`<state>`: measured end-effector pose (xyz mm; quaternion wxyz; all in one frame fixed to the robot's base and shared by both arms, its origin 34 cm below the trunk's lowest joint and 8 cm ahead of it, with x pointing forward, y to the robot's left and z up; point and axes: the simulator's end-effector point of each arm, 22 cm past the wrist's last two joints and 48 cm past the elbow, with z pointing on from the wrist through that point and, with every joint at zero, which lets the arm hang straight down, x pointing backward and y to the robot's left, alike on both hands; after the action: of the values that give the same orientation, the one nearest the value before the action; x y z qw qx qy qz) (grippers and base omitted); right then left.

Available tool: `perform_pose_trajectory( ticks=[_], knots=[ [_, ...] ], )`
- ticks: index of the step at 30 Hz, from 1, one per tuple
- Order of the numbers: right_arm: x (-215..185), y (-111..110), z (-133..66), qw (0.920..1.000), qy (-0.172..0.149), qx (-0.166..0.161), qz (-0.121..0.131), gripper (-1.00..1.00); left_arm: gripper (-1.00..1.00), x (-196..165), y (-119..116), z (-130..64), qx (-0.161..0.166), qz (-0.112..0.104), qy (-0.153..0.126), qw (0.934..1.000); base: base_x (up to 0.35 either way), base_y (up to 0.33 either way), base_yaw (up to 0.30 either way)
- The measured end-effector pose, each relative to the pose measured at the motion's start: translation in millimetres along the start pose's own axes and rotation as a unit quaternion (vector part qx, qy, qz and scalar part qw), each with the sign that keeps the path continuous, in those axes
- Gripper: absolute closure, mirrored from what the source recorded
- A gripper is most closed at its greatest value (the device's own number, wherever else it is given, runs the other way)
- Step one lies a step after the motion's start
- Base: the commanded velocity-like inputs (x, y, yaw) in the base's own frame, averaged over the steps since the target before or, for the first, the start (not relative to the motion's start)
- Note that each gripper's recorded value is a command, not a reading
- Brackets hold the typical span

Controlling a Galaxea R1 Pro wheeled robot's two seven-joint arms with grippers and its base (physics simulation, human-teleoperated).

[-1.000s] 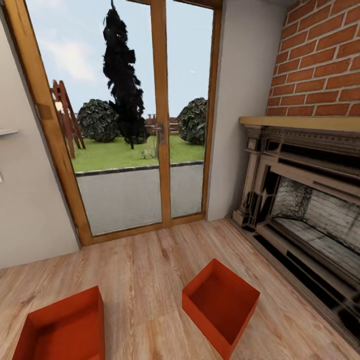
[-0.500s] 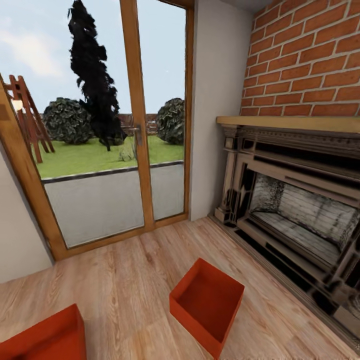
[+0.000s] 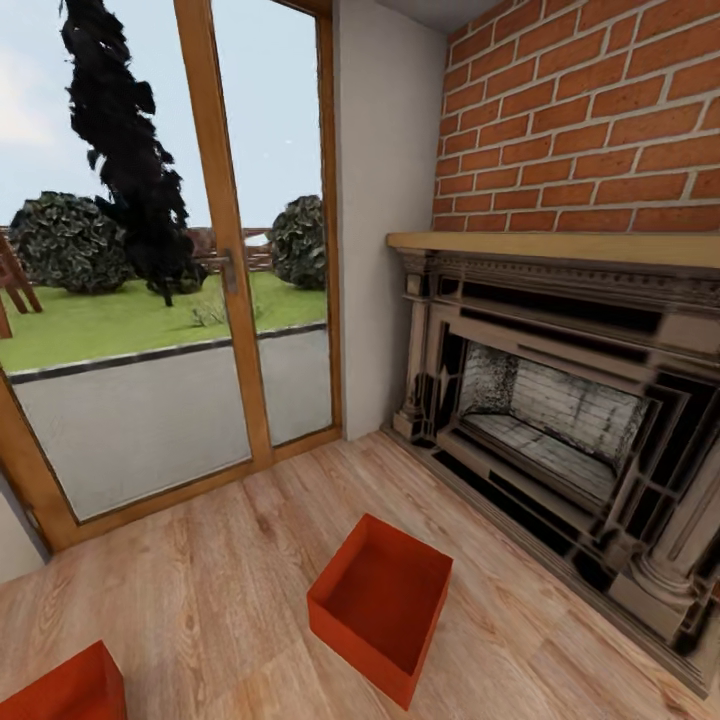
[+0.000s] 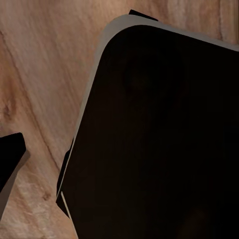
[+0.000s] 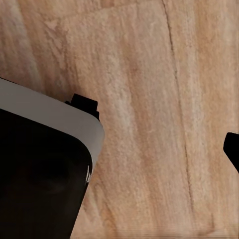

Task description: Move the two storage containers from the living room to the garage. In the garage, place one container on the floor and stack the other container on top of it (either order is fine).

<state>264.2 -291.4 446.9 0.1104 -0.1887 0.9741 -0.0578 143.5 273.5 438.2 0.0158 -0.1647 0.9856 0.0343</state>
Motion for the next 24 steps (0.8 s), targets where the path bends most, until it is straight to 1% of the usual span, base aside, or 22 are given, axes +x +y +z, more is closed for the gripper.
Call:
perform_pose_trajectory(
  ticks=[4, 5, 12, 24],
  knots=[
    [-0.1, -1.2, 0.0, 1.0, -0.001, 0.001, -0.001, -1.0, -1.0, -0.2, -0.8, 0.0, 0.001, 0.001, 0.0, 1.0, 0.0, 0.0, -0.011],
    [-0.1, -1.3, 0.0, 1.0, -0.001, 0.001, -0.001, -1.0, -1.0, -0.2, -0.9, 0.0, 0.001, 0.001, 0.0, 1.0, 0.227, 0.115, 0.0],
    [-0.6, 1.4, -0.2, 1.0, -0.001, -0.001, 0.0, -1.0, -1.0, 0.0, 0.3, -0.1, 0.0, 0.001, 0.0, 1.0, 0.281, 0.165, 0.0],
    [-0.4, 0.7, -0.2, 1.0, -0.001, 0.0, 0.001, -1.0, -1.0, 0.2, 0.2, -0.1, 0.0, 0.001, 0.0, 1.0, 0.288, 0.228, 0.0]
  ],
)
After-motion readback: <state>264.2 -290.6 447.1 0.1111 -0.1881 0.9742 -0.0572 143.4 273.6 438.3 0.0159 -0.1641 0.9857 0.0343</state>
